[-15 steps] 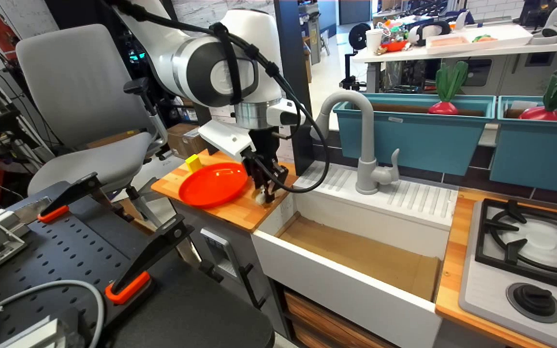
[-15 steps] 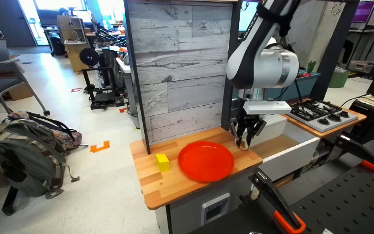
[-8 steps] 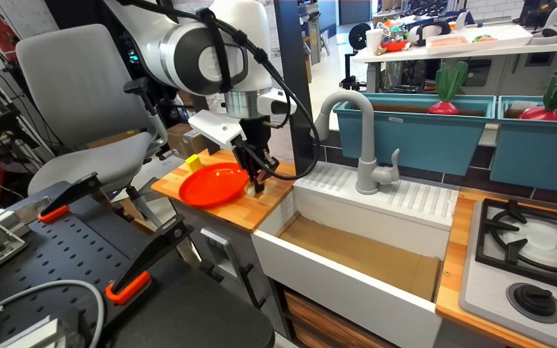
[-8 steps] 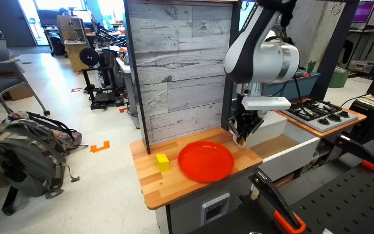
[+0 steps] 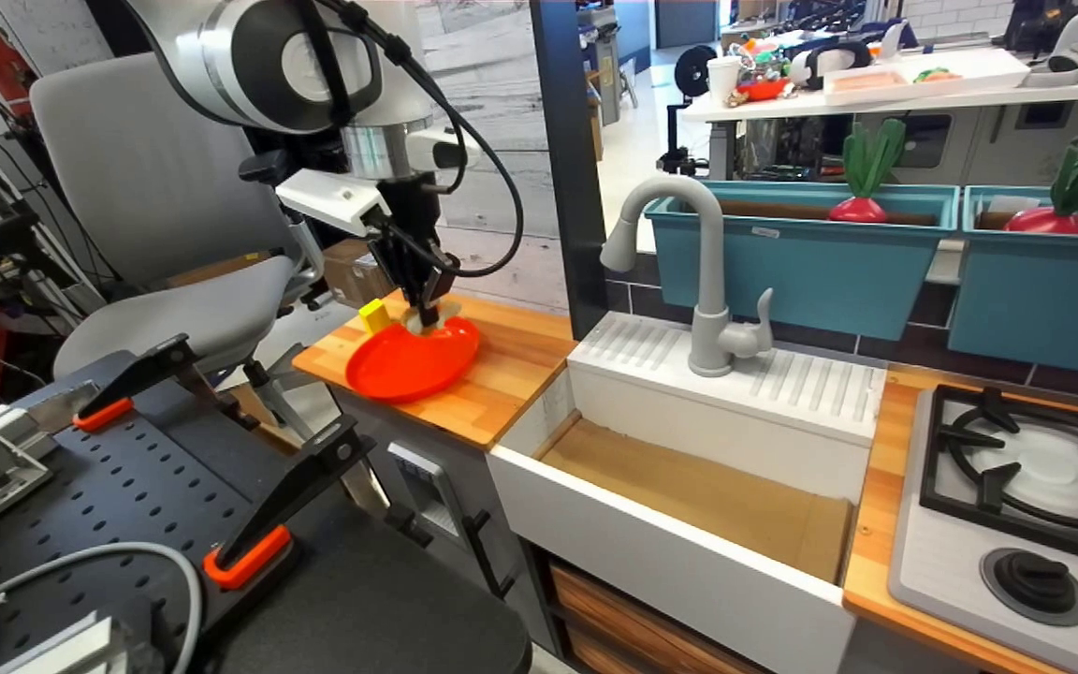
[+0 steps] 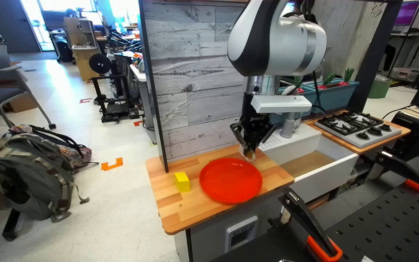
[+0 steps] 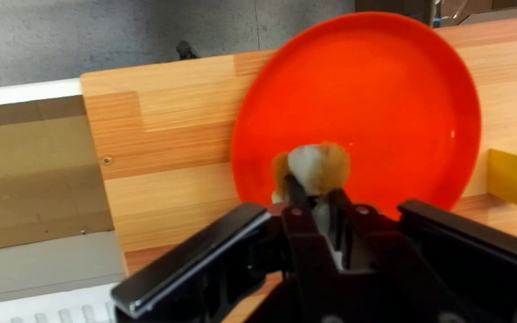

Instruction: Pick the stuffed animal and put it on the plate

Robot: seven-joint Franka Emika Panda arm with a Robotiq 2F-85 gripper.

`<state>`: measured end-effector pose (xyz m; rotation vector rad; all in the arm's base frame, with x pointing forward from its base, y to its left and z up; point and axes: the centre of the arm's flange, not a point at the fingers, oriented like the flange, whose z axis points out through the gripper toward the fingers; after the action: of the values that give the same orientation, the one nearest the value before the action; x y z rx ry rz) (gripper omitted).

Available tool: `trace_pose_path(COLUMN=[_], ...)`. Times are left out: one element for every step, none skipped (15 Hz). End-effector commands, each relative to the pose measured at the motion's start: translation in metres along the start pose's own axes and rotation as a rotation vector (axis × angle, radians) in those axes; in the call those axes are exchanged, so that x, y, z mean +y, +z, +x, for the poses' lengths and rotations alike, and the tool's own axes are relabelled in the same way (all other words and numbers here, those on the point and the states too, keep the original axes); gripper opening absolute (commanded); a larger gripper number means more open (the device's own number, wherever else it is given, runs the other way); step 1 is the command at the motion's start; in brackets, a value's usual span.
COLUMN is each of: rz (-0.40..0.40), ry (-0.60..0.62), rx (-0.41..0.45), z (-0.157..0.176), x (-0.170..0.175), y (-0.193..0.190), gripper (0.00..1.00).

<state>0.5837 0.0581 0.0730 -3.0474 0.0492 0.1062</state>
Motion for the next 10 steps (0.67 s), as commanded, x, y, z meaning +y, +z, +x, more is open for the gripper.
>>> trace_pose_path(rz=[-0.014,-0.016,-0.018,-0.021,-0.022,-0.024,-0.024,-0.025,-0.028,-0.032], ry=[-0.053,-0.063,-0.073,-0.079,-0.082,-0.084,-0.086,-0.083,-0.080,-0.076], rx=[0.006,0.000,0.000,-0.004,-0.012,-0.014,-0.005,-0.010,-0.011,-0.011], z=[-0.004,-0.003,-0.002,0.000,0.003,0.006,0.012,0.015,0.020,0.023], x=[-0.033,-0.040,-0.045,-0.048,-0.050,-0.050,-0.049,-0.048,-0.047,-0.046], y=[0.011,0.016,0.022,0.028,0.033,0.039,0.043,0.048,0.053,0.056], gripper=[0.04,0.04,0.04,0.04,0.04,0.04,0.04,0.04,0.04,0.04])
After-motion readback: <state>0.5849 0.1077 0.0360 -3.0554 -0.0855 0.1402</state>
